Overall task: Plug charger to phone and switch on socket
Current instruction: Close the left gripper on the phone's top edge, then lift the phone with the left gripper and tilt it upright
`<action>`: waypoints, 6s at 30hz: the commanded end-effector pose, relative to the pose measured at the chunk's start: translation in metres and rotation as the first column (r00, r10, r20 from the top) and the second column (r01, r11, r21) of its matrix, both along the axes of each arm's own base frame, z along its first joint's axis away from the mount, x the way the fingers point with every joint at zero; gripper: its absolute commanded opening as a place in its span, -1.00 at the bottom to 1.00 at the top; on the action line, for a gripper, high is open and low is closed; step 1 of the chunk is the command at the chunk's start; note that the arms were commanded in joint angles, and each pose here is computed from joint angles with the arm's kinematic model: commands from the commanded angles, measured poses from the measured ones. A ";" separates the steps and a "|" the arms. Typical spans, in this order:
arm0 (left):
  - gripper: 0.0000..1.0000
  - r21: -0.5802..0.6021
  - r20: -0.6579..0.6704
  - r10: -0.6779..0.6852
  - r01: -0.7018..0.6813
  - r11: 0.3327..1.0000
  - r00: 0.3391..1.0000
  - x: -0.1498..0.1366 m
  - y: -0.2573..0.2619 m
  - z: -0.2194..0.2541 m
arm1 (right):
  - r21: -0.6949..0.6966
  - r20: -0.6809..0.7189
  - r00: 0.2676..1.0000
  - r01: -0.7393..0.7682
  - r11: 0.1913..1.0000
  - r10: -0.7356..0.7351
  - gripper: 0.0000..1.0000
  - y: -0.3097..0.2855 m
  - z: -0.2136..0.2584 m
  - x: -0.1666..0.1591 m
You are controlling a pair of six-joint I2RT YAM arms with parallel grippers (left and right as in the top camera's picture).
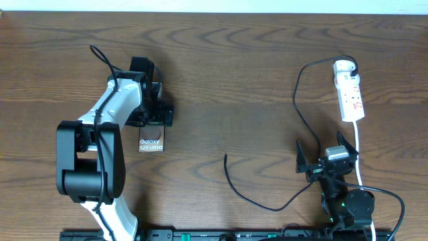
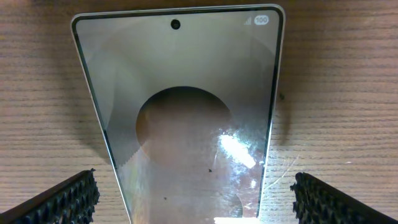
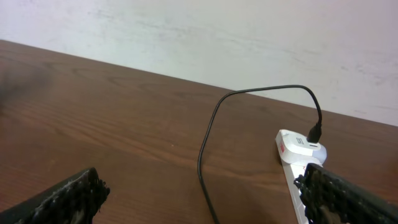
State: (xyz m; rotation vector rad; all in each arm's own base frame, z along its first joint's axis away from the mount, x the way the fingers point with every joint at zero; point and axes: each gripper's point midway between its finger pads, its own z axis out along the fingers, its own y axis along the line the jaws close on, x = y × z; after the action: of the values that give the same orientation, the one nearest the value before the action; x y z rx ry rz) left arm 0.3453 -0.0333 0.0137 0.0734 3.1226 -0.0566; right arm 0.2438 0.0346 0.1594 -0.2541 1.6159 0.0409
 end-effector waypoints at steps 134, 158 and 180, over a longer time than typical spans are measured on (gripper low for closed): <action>0.40 0.023 -0.056 -0.012 0.014 1.000 0.998 -0.030 0.007 -0.035 | 0.014 -0.003 1.000 0.011 1.000 -0.011 0.99 -0.002 0.000 0.000; -0.85 0.024 -0.056 -0.012 0.014 1.000 0.998 -0.030 0.007 -0.035 | 0.013 -0.002 1.000 0.011 1.000 -0.011 0.98 -0.002 0.000 0.000; -0.86 0.000 0.058 -0.013 0.013 1.000 0.998 -0.012 0.003 0.002 | 0.013 -0.002 1.000 0.011 1.000 -0.011 0.99 -0.002 0.000 0.000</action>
State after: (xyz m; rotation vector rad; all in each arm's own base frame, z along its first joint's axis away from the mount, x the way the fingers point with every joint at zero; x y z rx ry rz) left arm 0.3302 -0.0270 -0.0020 0.0919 3.1127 -0.0194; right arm 0.2438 0.0346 0.1594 -0.2541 1.6159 0.0409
